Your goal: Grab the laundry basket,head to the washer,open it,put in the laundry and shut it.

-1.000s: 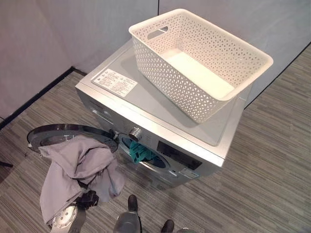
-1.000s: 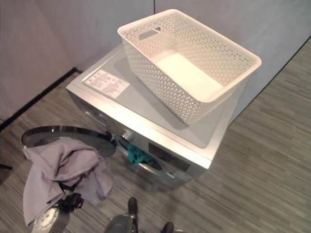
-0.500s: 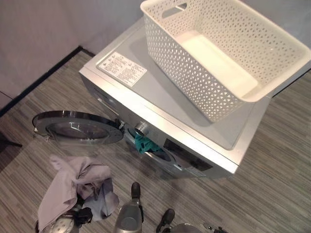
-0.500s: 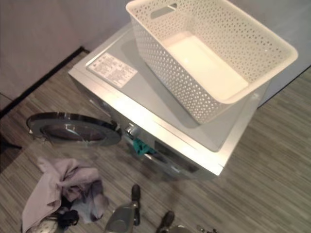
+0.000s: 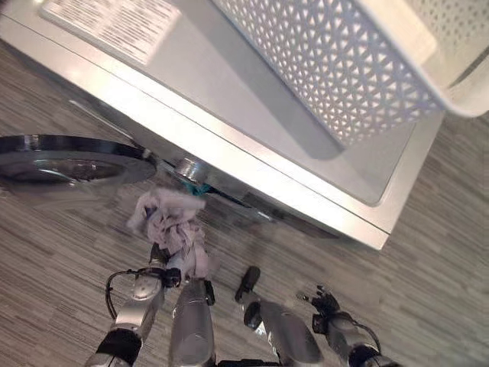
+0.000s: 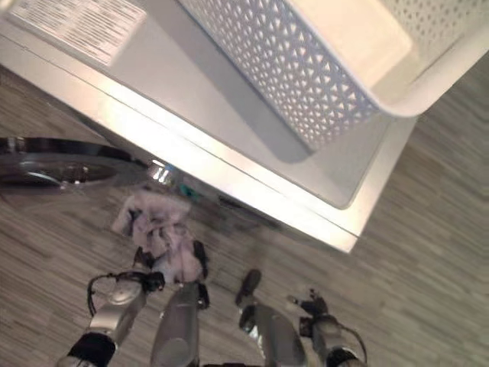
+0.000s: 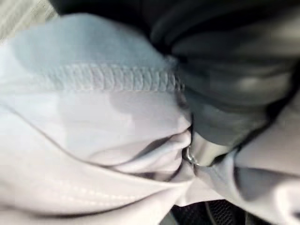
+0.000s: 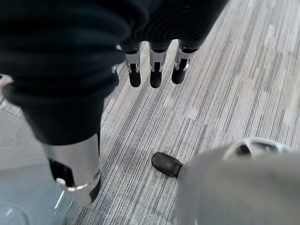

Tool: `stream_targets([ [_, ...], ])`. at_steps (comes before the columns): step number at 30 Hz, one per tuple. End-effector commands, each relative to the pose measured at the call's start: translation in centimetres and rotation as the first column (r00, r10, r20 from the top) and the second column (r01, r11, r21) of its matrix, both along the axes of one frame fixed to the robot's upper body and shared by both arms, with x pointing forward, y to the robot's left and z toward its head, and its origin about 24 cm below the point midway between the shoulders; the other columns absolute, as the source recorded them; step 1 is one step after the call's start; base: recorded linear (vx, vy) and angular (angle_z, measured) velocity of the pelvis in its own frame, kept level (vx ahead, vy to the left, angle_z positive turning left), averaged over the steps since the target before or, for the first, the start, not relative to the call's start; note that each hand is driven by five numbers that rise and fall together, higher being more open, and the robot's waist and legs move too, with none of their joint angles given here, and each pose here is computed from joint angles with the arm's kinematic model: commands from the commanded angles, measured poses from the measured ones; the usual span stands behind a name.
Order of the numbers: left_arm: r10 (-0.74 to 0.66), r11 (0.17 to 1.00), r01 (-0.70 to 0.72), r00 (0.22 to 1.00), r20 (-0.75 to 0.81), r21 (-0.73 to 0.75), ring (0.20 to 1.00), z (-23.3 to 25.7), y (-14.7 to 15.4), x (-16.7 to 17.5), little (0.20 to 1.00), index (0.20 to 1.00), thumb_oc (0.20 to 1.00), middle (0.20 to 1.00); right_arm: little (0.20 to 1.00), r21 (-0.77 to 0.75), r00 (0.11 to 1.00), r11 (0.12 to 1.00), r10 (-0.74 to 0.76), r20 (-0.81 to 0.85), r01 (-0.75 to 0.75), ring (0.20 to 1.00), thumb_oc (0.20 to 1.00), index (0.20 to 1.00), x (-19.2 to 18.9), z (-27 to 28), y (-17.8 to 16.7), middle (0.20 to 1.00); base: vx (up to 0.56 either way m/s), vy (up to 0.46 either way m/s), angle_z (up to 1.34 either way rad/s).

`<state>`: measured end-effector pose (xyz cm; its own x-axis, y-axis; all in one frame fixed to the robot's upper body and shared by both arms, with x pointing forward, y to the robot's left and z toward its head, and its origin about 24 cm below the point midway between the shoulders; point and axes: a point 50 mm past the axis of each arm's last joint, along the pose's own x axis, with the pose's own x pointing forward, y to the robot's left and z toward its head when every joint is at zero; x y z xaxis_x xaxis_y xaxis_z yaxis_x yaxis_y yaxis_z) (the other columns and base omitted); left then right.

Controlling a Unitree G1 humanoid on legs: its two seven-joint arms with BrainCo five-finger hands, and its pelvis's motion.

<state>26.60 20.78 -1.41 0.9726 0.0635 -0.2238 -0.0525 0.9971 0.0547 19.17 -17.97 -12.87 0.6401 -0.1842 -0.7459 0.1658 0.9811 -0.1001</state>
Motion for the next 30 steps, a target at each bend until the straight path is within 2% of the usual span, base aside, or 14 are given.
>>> stream_targets([
  [1, 0.053, 0.998, -0.052, 0.997, 0.051, -0.02, 0.2, -0.2, -0.6, -0.8, 0.2, 0.2, 0.2, 0.2, 1.0, -0.039, 1.0, 0.999, -0.008, 0.01, 0.009, 1.0, 1.0, 1.0, -1.5, -0.3, -0.3, 1.0, 0.0, 0.0, 0.0],
  [8, 0.101, 0.995, -0.097, 0.987, 0.128, -0.033, 0.2, 1.7, -1.2, 1.6, 0.2, 0.2, 0.2, 0.2, 1.0, -0.034, 0.993, 0.999, 0.012, 0.12, -0.008, 1.0, 1.0, 1.0, 0.4, 1.1, 0.8, 1.0, -0.03, -0.014, 0.02],
  [9, 0.125, 0.992, -0.117, 0.977, 0.173, -0.053, 0.2, 2.9, -1.6, 2.8, 0.2, 0.2, 0.2, 0.2, 1.0, -0.028, 0.986, 1.0, 0.009, 0.169, -0.005, 1.0, 1.0, 1.0, 1.5, 1.9, 1.3, 1.0, 0.0, 0.0, 0.0],
  [13, 0.132, 0.991, -0.122, 0.97, 0.202, -0.063, 0.2, 3.7, -2.1, 3.7, 0.2, 0.2, 0.2, 0.2, 1.0, -0.011, 0.976, 1.0, 0.012, 0.217, -0.01, 1.0, 1.0, 1.0, 2.2, 2.6, 1.8, 1.0, 0.01, -0.002, 0.02],
  [21, 0.197, 0.98, -0.189, 0.947, 0.255, -0.056, 0.2, 7.0, -2.6, 8.0, 0.2, 0.2, 0.2, 0.2, 1.0, 0.052, 0.933, 0.998, 0.017, 0.359, -0.038, 1.0, 1.0, 1.0, 3.5, 4.7, 3.4, 1.0, 0.04, -0.015, 0.06],
  [26, 0.252, 0.967, -0.248, 0.906, 0.341, -0.055, 0.2, 11.2, -1.8, 10.8, 0.2, 0.2, 0.2, 0.2, 1.0, 0.058, 0.913, 0.997, 0.027, 0.407, -0.055, 1.0, 1.0, 1.0, 3.9, 5.4, 3.9, 1.0, 0.04, -0.019, -0.03],
  [30, 0.407, 0.911, -0.392, 0.81, 0.422, -0.127, 0.2, 17.7, 1.8, 13.2, 0.2, 0.2, 0.2, 0.2, 1.0, 0.066, 0.89, 0.996, 0.029, 0.456, -0.066, 1.0, 1.0, 1.0, 4.5, 6.3, 4.3, 1.0, 0.07, -0.025, -0.17],
])
